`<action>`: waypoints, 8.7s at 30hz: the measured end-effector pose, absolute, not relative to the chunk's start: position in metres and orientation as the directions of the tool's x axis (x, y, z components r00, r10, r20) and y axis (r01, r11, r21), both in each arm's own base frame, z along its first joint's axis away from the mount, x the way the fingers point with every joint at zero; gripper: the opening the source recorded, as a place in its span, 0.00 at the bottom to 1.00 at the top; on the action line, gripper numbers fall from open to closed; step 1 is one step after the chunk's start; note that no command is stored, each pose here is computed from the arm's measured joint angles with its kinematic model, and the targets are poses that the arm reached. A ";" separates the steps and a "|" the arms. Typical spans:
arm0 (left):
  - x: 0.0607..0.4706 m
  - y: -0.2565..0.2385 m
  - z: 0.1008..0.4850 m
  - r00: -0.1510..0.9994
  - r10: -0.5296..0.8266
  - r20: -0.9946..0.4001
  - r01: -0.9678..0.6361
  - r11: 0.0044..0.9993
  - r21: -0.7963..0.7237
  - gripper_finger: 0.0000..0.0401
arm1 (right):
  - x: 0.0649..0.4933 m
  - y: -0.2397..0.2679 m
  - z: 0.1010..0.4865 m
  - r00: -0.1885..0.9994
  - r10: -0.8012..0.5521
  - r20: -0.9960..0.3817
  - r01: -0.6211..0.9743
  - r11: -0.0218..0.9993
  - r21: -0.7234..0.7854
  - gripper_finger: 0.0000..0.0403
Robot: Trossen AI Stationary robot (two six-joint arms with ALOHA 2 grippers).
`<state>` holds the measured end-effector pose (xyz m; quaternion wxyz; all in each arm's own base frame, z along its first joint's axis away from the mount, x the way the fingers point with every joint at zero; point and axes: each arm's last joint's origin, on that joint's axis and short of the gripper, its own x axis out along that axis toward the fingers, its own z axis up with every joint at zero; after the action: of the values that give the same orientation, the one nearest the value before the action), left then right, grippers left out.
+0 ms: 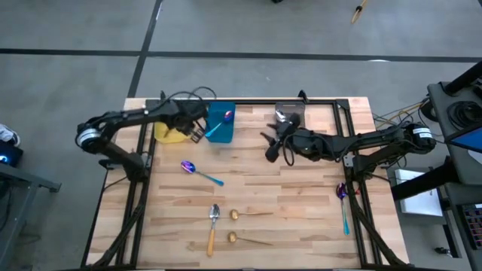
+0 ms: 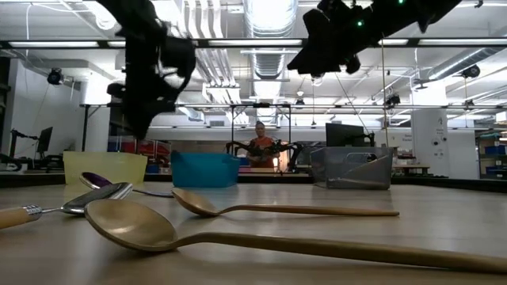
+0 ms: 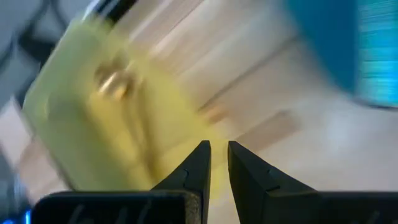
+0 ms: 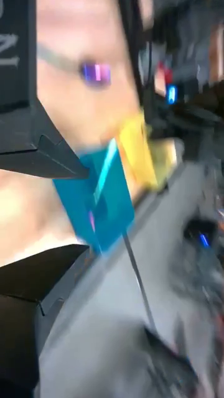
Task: Sort silverware by color (type)
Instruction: Put the blue spoon into the blue bin
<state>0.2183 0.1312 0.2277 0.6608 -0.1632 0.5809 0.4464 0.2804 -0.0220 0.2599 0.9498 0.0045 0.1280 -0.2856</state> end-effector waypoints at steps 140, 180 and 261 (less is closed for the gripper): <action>0.225 -0.050 0.287 0.726 0.607 -0.324 -0.472 0.782 0.407 0.09 | 0.240 0.116 0.207 -0.351 -0.230 -0.908 0.501 0.773 -0.390 0.03; 0.226 -0.050 0.289 0.730 0.605 -0.317 -0.471 0.782 0.408 0.09 | 0.179 0.097 0.128 -0.575 -0.112 -0.811 0.634 0.565 -0.528 0.02; 0.227 -0.050 0.290 0.734 0.604 -0.311 -0.443 0.772 0.455 0.09 | 0.180 0.065 0.160 0.164 0.055 -0.985 0.671 0.725 0.152 0.03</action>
<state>0.2267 -0.0503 0.2899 0.9139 0.1784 0.2258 0.2864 0.1798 0.0648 0.1601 0.7020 0.2985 0.6082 -0.2195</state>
